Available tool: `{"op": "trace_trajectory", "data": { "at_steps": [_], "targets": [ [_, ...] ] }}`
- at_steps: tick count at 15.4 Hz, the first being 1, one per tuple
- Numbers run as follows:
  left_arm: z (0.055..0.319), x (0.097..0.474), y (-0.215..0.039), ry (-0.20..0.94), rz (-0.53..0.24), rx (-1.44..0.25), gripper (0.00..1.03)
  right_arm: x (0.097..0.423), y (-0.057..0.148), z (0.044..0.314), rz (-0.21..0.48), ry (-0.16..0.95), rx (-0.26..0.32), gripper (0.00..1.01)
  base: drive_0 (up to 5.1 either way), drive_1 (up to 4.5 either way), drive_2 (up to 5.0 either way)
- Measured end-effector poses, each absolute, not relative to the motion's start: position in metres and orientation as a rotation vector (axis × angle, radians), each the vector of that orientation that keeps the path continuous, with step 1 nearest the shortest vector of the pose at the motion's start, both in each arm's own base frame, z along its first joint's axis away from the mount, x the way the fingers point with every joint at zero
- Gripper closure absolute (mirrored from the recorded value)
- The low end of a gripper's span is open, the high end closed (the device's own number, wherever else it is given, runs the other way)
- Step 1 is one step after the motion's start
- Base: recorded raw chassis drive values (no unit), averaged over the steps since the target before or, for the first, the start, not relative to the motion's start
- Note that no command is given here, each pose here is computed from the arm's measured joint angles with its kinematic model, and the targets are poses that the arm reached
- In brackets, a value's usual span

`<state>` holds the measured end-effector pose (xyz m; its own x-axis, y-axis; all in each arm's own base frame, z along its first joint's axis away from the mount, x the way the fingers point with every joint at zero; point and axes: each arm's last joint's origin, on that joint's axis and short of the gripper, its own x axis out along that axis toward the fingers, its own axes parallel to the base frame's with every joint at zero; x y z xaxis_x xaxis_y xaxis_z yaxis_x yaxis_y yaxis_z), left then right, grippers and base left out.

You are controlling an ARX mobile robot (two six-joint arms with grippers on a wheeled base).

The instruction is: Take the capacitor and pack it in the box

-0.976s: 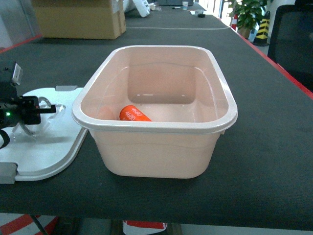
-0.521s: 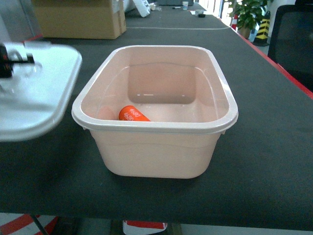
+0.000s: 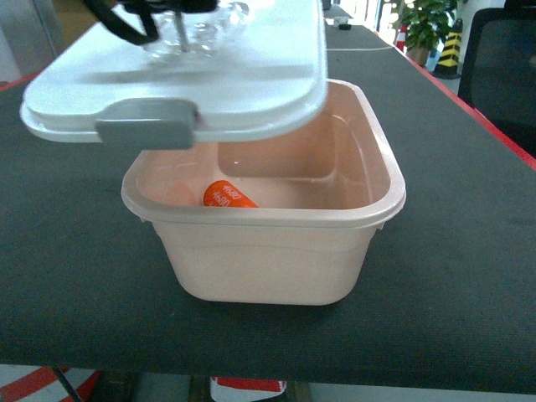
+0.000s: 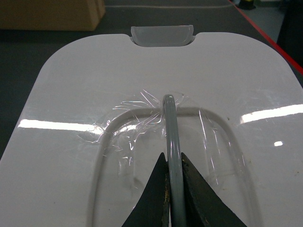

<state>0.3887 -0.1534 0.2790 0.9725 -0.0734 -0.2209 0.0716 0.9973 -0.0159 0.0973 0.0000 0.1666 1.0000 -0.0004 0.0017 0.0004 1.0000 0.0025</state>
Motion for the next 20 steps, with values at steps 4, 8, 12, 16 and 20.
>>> {"op": "trace_trajectory", "data": {
  "at_steps": [4, 8, 12, 16, 20],
  "targets": [
    [0.265, 0.377, -0.226, 0.331, -0.081, 0.05, 1.01, 0.097, 0.0, 0.167, 0.0, -0.002, 0.002, 0.03, 0.0, 0.0, 0.0],
    [0.244, 0.385, -0.238, 0.384, -0.049, 0.018, 1.01, 0.097, 0.0, 0.167, 0.0, -0.002, 0.002, 0.03, 0.0, 0.0, 0.0],
    [0.226, 0.391, -0.239, 0.419, -0.032, 0.018, 1.01, 0.097, 0.0, 0.167, 0.0, -0.002, 0.002, 0.03, 0.0, 0.0, 0.0],
    [0.226, 0.394, -0.234, 0.422, -0.038, 0.01, 1.01, 0.097, 0.0, 0.167, 0.0, -0.002, 0.002, 0.03, 0.0, 0.0, 0.0],
    [0.224, 0.393, -0.23, 0.423, -0.045, 0.008, 1.01, 0.097, 0.0, 0.167, 0.0, -0.002, 0.002, 0.03, 0.0, 0.0, 0.0]
  ]
}}
